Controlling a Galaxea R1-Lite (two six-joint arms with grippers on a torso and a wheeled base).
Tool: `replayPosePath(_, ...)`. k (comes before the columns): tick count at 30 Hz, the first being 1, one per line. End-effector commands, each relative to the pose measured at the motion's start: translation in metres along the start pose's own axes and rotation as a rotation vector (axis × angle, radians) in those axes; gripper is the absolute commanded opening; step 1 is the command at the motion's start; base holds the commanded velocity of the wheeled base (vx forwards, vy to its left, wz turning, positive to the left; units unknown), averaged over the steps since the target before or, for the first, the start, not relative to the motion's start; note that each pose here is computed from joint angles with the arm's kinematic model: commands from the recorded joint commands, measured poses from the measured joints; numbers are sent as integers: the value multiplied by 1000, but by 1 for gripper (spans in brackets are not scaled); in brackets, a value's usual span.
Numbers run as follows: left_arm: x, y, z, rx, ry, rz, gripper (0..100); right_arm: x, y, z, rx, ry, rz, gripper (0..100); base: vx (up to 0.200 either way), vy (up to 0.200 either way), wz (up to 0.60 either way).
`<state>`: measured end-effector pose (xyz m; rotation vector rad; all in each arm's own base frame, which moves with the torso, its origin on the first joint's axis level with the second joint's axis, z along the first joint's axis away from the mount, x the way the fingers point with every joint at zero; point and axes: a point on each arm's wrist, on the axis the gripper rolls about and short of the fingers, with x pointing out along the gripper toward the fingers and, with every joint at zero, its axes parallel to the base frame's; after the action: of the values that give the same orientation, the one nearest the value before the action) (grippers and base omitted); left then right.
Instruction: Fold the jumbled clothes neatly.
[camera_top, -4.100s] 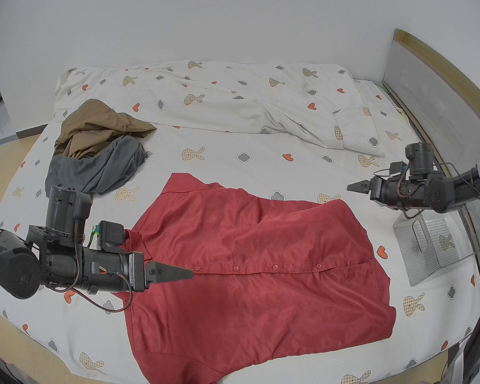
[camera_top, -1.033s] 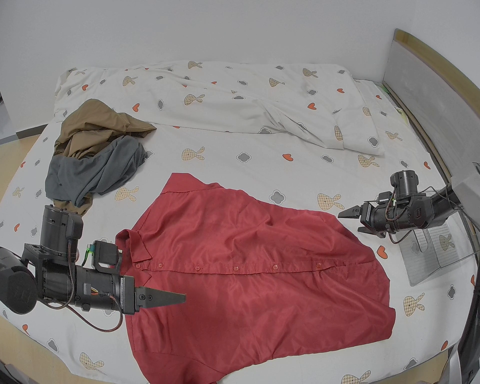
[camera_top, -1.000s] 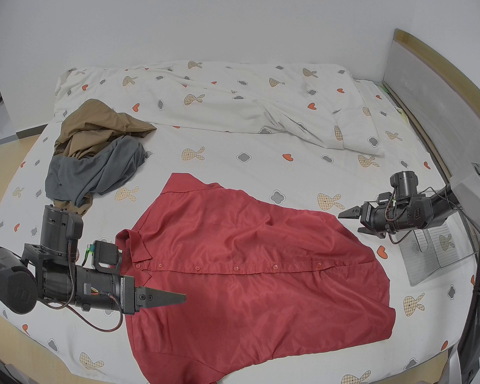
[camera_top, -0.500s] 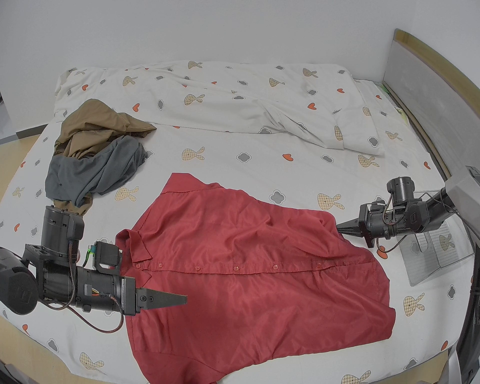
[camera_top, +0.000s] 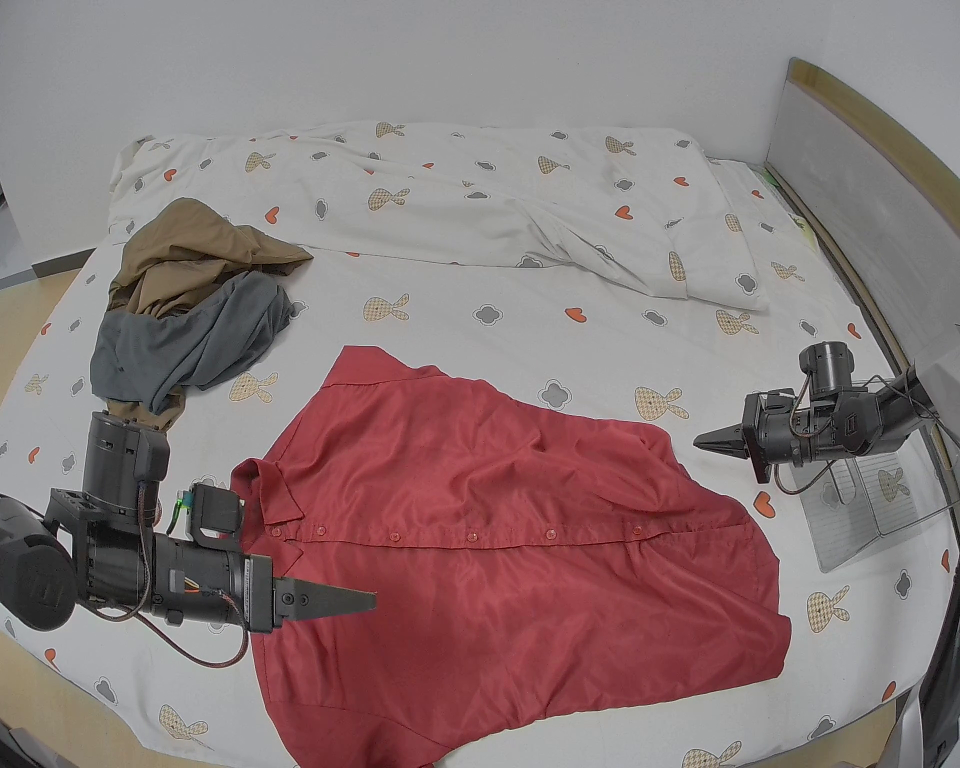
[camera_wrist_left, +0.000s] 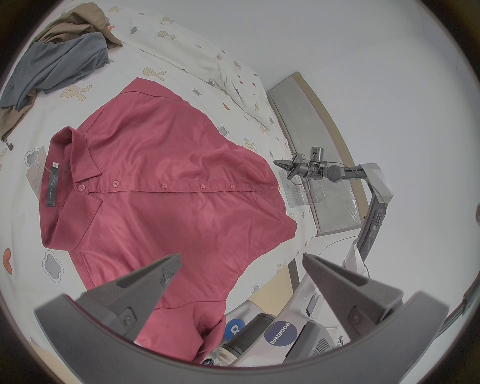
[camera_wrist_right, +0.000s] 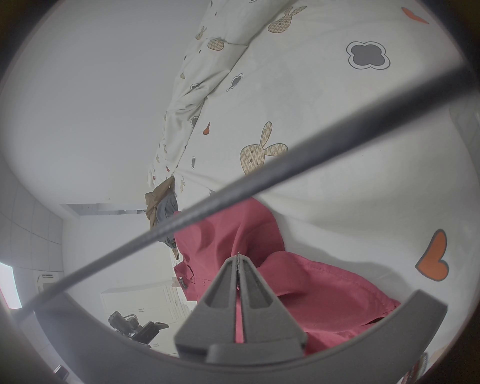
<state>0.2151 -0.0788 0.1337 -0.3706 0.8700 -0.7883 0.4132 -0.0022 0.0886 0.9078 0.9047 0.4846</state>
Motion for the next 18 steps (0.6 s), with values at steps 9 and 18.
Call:
replayPosePath(9, 0, 0, -1, -1, 2, 0, 100, 25, -32, -2, 48, 46, -34, 100, 0, 0, 0)
replayPosePath(18, 1, 1, -1, -4, 5, 1, 100, 38, -26, -12, 46, 86, -31, 100, 0, 0, 0)
